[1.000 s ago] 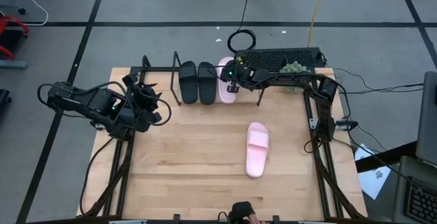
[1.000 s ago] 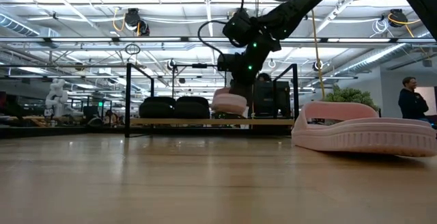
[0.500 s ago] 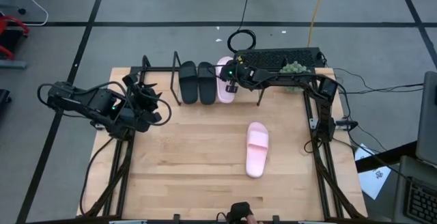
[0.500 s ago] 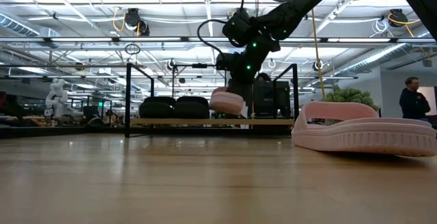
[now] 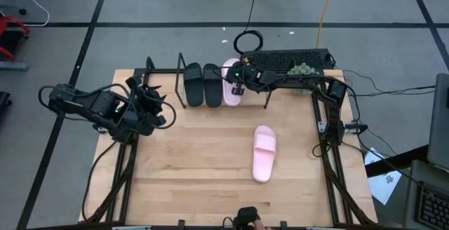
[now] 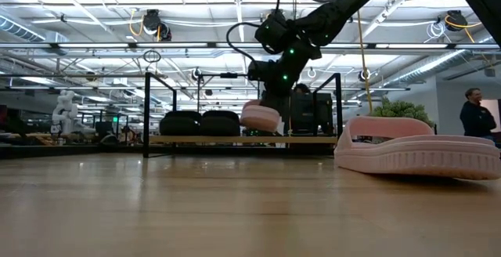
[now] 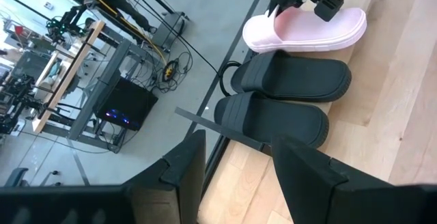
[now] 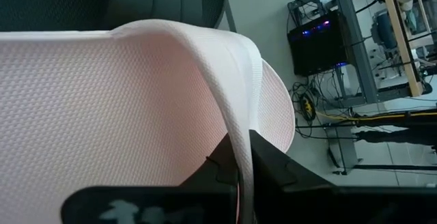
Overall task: Pick and place slides into the shelf
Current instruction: Put the left white slide on the shelf
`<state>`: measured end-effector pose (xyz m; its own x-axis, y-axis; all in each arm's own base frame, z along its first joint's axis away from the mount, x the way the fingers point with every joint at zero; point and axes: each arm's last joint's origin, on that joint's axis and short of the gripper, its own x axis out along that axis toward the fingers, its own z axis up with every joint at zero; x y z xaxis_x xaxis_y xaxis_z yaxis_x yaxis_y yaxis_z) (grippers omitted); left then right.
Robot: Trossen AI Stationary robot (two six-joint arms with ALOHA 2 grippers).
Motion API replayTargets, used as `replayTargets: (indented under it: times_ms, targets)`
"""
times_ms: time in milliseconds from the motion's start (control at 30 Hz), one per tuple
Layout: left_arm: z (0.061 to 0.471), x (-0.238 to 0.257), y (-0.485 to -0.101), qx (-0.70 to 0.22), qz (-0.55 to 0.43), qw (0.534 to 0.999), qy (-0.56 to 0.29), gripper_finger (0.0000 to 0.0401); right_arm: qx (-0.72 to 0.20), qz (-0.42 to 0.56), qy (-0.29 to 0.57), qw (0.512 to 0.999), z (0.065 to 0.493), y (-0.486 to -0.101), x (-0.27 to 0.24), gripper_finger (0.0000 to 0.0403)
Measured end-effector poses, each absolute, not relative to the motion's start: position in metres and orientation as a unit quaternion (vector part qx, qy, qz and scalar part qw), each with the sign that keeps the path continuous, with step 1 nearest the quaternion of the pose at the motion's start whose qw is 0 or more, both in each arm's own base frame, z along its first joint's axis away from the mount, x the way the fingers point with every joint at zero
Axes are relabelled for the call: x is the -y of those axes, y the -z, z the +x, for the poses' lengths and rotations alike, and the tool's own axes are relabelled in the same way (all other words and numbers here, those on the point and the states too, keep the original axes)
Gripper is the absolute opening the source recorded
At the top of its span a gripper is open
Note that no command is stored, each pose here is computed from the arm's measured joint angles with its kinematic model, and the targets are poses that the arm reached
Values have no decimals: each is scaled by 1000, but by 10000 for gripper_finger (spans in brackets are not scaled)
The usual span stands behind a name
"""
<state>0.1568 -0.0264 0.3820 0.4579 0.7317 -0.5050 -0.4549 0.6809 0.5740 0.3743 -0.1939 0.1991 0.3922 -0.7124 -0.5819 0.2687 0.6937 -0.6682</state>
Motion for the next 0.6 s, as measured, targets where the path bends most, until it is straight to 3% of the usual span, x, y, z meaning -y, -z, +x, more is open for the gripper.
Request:
replayTargets:
  times_ms: [600]
  targets:
    - [157,26,-382,-383,190,833,-352,170,-469,-228,312,794,372,-194,198,4]
